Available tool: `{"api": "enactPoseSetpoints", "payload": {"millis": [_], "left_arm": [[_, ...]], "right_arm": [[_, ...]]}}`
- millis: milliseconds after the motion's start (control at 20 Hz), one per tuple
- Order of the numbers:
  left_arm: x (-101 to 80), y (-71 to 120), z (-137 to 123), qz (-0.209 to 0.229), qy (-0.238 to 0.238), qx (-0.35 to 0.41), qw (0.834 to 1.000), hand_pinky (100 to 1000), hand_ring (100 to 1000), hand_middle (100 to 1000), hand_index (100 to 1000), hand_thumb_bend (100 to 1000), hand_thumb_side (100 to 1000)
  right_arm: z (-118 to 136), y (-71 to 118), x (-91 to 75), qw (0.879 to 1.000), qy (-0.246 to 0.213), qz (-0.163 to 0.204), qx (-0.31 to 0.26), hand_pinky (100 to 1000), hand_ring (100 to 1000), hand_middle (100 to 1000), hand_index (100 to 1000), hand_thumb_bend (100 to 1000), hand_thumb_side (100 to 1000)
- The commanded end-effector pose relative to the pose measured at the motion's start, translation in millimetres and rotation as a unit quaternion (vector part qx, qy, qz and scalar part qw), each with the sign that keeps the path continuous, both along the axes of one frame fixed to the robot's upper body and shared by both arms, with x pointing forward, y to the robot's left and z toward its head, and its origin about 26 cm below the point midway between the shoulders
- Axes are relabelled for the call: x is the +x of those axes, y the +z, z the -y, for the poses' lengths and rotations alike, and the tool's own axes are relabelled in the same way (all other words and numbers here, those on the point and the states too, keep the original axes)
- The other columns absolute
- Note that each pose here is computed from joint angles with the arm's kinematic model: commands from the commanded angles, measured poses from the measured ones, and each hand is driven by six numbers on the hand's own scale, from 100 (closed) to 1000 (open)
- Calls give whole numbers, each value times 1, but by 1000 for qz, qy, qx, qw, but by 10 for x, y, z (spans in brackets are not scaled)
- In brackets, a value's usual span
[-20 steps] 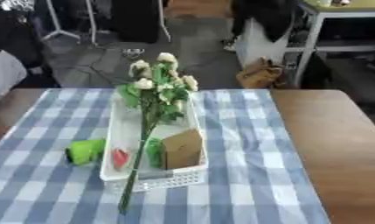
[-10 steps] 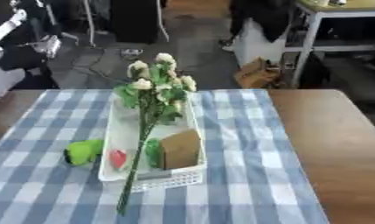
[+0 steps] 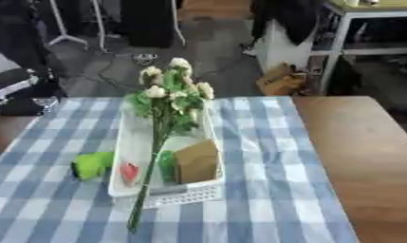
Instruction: Pick up objects on the table and place them in the box.
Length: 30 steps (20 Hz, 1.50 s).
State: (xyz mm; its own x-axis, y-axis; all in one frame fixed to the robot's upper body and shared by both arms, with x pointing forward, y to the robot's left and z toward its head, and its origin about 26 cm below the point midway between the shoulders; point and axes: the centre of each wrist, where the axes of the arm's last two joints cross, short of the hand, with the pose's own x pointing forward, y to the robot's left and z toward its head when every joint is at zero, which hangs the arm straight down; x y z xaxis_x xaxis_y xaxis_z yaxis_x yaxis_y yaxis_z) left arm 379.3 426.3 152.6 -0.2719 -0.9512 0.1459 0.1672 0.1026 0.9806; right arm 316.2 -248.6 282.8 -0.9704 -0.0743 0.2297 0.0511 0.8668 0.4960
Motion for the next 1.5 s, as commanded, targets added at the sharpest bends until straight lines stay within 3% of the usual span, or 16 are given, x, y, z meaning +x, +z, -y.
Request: {"api": "enactPoseSetpoints", "payload": {"millis": [50, 200, 500, 600, 750, 800, 900, 1050, 1100, 1200, 1300, 1500], "left_arm": [[-36, 27, -179, 16, 15, 9, 1000, 911, 1000, 1000, 1000, 100, 671], [-46, -153, -146, 1, 6, -9, 1000, 1000, 1000, 1000, 1000, 100, 688], [-30, -290, -44, -69, -17, 2, 997, 1000, 1000, 1000, 1000, 129, 780], [-21, -314, -25, -87, -19, -1, 996, 1000, 1000, 1000, 1000, 182, 847], [9, -343, -5, -124, -16, 9, 992, 1000, 1000, 1000, 1000, 176, 861], [24, -354, 5, -148, -14, 21, 989, 1000, 1000, 1000, 1000, 185, 911], [96, -275, 52, -186, -14, 37, 982, 1000, 1000, 1000, 1000, 136, 865], [177, -143, 106, -207, -13, 39, 977, 1000, 1000, 1000, 1000, 141, 876], [190, -155, 105, -233, -9, 46, 971, 1000, 1000, 1000, 1000, 234, 982], [248, -125, 141, -286, 0, 61, 956, 1000, 1000, 1000, 1000, 261, 961], [284, -75, 193, -311, 1, 73, 948, 1000, 1000, 1000, 1000, 298, 957], [314, -65, 270, -315, 13, 86, 945, 1000, 1000, 1000, 1000, 329, 905]], "right_arm": [[14, 91, -40, 1000, 0, 16, -13, 613, 595, 564, 611, 100, 644], [17, 91, -40, 1000, -1, 16, -11, 613, 595, 564, 611, 100, 644], [8, 79, -38, 1000, 3, 13, -13, 613, 594, 563, 608, 100, 642], [2, 75, -38, 1000, 4, 12, -14, 613, 592, 563, 606, 100, 642], [-6, 68, -37, 1000, 8, 11, -15, 613, 592, 562, 606, 100, 642], [-9, 65, -36, 1000, 9, 10, -15, 613, 591, 562, 606, 100, 642], [-13, 57, -36, 1000, 11, 8, -16, 614, 591, 562, 606, 100, 642], [-16, 52, -35, 1000, 13, 8, -17, 614, 591, 562, 606, 100, 641], [-20, 52, -35, 1000, 14, 7, -17, 615, 591, 562, 601, 100, 641], [-25, 49, -34, 1000, 15, 6, -17, 615, 591, 562, 598, 100, 640], [-27, 49, -34, 1000, 16, 6, -17, 615, 591, 561, 590, 100, 640], [-32, 49, -33, 1000, 17, 5, -17, 615, 591, 560, 568, 100, 637]]}}
